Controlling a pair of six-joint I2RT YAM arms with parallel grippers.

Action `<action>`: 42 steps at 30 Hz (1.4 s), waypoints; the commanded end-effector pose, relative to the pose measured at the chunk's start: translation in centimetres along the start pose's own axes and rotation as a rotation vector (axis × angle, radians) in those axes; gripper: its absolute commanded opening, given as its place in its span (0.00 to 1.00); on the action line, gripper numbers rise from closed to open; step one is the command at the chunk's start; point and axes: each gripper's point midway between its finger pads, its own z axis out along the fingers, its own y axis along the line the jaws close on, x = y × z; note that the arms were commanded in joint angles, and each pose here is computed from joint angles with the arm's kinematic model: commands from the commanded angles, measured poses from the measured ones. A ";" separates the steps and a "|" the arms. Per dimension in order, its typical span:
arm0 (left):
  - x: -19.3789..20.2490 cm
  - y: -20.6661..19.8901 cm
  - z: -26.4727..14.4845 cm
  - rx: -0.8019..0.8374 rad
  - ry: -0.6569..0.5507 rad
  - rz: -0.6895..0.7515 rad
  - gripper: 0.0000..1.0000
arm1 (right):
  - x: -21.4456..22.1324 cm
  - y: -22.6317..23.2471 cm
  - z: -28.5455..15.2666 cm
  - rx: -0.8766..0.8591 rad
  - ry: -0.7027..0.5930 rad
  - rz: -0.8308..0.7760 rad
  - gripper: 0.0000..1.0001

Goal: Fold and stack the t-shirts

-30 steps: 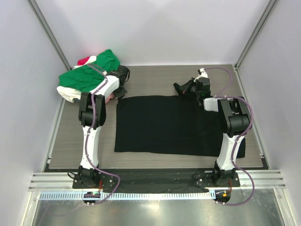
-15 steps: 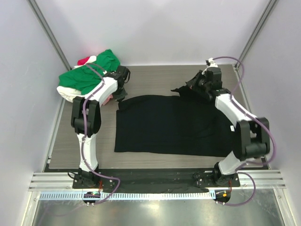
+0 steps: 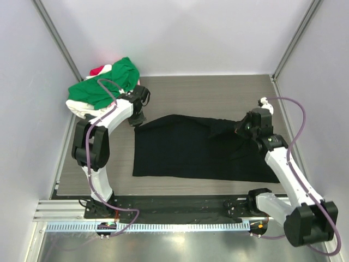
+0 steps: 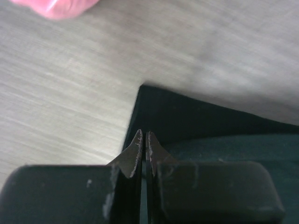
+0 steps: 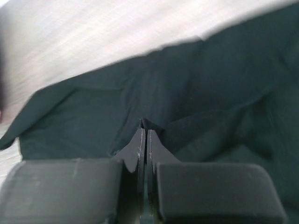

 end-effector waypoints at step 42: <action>4.6 -2.0 -4.9 0.174 -0.105 0.103 0.59 | 5.8 -6.9 0.8 0.328 0.076 0.266 0.85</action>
